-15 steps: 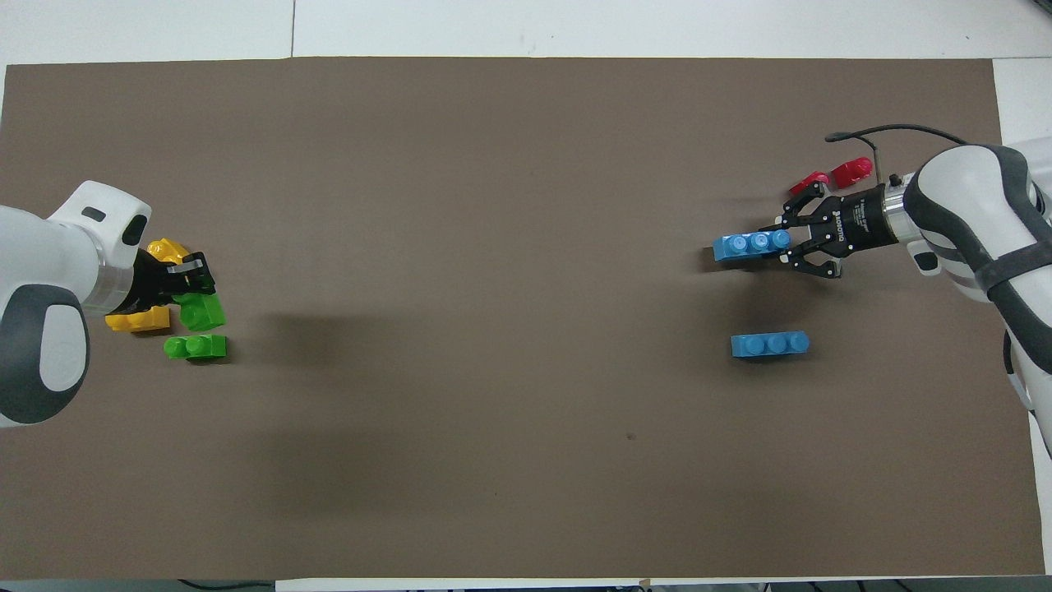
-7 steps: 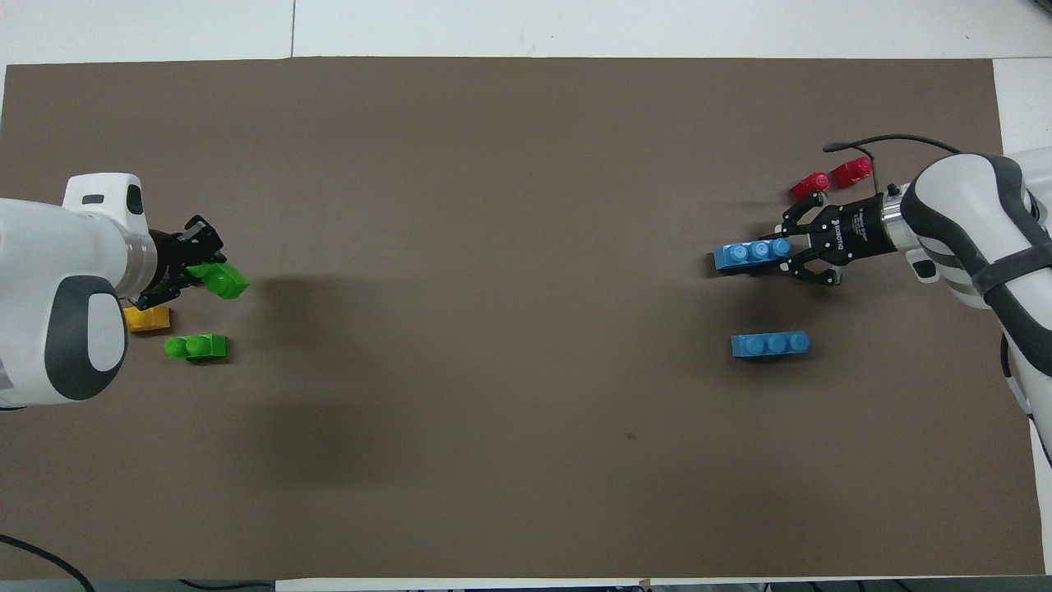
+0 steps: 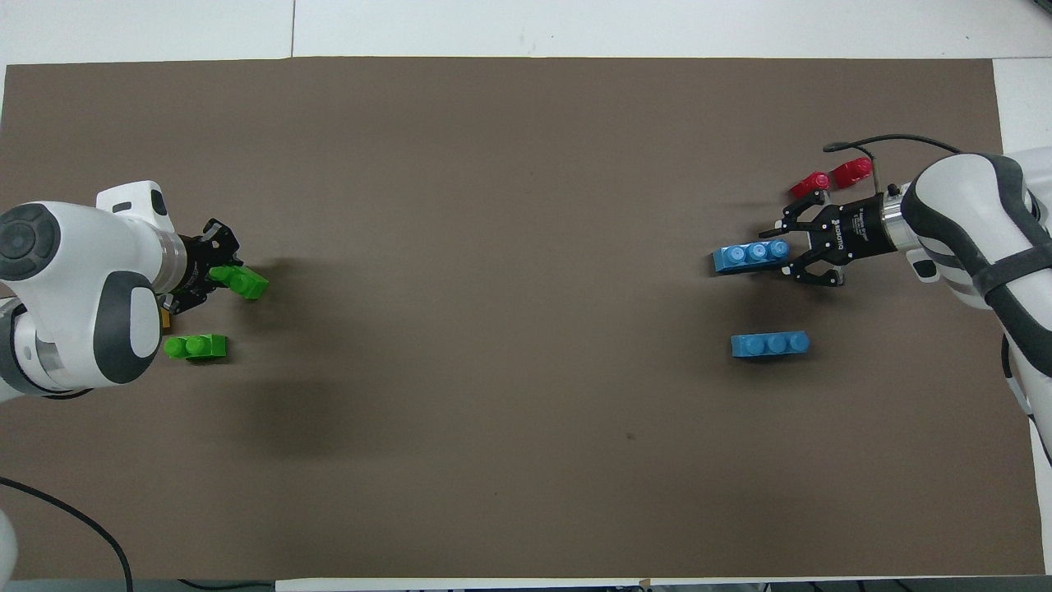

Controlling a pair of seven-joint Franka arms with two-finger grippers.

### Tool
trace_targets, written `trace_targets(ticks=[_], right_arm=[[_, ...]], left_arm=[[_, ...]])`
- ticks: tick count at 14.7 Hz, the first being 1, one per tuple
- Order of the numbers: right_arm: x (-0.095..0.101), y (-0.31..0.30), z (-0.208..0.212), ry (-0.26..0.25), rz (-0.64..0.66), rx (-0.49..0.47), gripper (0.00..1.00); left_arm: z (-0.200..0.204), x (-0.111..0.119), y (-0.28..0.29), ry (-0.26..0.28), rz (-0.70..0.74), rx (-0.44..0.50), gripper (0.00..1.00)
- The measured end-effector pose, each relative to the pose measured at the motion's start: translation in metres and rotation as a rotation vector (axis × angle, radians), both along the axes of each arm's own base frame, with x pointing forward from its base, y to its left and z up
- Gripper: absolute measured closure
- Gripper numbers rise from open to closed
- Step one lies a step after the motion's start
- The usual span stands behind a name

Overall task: Remove green block with left arm and hold with right
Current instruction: 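Set the green brick by the yellow bricks while the right sets blue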

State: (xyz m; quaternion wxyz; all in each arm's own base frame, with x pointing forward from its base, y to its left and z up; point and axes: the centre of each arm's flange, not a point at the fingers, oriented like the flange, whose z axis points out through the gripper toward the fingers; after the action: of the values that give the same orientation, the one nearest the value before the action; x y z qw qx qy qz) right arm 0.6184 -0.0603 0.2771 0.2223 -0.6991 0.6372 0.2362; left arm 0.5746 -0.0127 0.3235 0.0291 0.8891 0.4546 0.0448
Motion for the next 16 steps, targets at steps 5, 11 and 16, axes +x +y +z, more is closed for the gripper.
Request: trace_targets(ticks=[5,11,16], right_arm=[[0.000,0.008,0.044,-0.005,-0.013,0.019,0.10],[-0.018,0.014,0.161,-0.087,0.035,-0.031,0.00],[-0.031,0.034,0.253,-0.237,0.248,-0.229,0.00]], left_arm=[[-0.013,0.003,0.000,-0.001,0.032,-0.002,0.65],[-0.014,0.004,-0.005,-0.005,-0.008,0.000,0.21],[0.020,0.024,-0.006,-0.061,-0.046,0.003,0.00]])
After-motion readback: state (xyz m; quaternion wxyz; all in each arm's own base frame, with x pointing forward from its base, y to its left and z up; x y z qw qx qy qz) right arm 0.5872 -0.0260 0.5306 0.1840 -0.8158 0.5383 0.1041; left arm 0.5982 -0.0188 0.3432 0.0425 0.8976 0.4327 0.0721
